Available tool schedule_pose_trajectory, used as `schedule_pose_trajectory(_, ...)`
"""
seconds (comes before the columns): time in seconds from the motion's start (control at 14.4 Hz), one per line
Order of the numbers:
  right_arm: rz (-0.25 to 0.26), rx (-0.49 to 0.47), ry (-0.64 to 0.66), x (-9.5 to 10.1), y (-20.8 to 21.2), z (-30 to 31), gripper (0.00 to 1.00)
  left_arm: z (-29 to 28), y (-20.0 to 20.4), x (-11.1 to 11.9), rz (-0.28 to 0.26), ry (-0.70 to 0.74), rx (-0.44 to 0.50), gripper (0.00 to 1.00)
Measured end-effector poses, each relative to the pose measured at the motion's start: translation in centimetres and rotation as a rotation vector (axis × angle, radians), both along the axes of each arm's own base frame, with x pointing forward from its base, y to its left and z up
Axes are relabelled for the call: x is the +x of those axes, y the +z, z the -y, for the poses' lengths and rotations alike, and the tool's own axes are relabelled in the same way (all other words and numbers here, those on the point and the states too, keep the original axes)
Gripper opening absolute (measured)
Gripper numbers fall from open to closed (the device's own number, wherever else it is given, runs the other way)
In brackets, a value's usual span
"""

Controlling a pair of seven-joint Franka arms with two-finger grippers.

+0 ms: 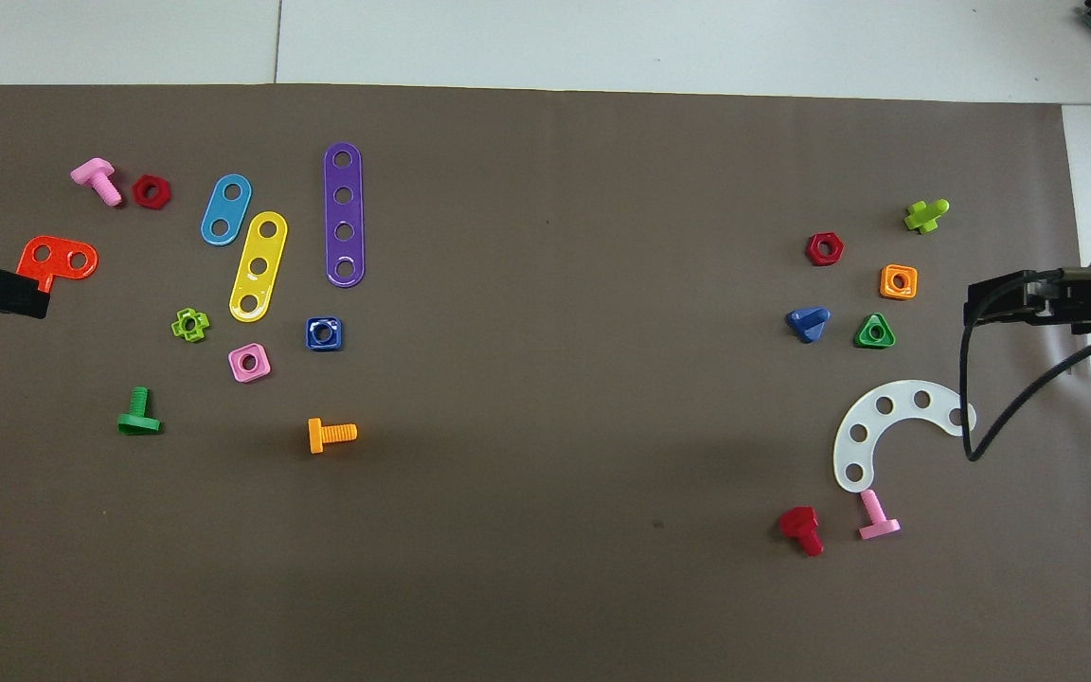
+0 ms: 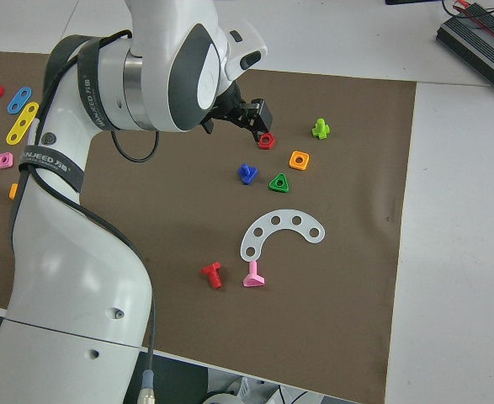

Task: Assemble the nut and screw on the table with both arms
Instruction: 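Reach the right gripper toward the blue bolt near the red nut, then grasp the blue bolt with the right gripper and lift it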

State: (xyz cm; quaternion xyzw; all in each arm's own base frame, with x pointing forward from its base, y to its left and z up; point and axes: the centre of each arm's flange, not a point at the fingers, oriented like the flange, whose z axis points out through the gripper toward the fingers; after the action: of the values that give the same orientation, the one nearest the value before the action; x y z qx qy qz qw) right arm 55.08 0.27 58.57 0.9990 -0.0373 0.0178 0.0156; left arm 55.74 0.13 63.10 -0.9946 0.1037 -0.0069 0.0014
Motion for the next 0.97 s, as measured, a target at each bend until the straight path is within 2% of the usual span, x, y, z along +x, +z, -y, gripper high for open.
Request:
schedule_pose_trajectory(0.21, 0.021, 0.0, 0.046, 1.4, -6.4, -2.2, 1.0, 0.0, 0.0, 0.0, 0.0, 0.0, 0.0, 1.0)
schedule_pose_trajectory(0.56, 0.001, 0.033, 0.126, 4.7, -15.5, -2.9, 1.0, 0.0, 0.0, 0.0, 0.0, 0.0, 0.0, 1.0)
schedule_pose_trajectory(0.69, 0.002, 0.032, 0.13, 5.3, -18.4, -2.7, 1.0, 0.0, 0.0, 0.0, 0.0, 0.0, 0.0, 1.0)
schedule_pose_trajectory(0.97, 0.038, 0.017, 0.133, 5.7, -24.4, -2.8, 1.0, 0.0, 0.0, 0.0, 0.0, 0.0, 0.0, 1.0)
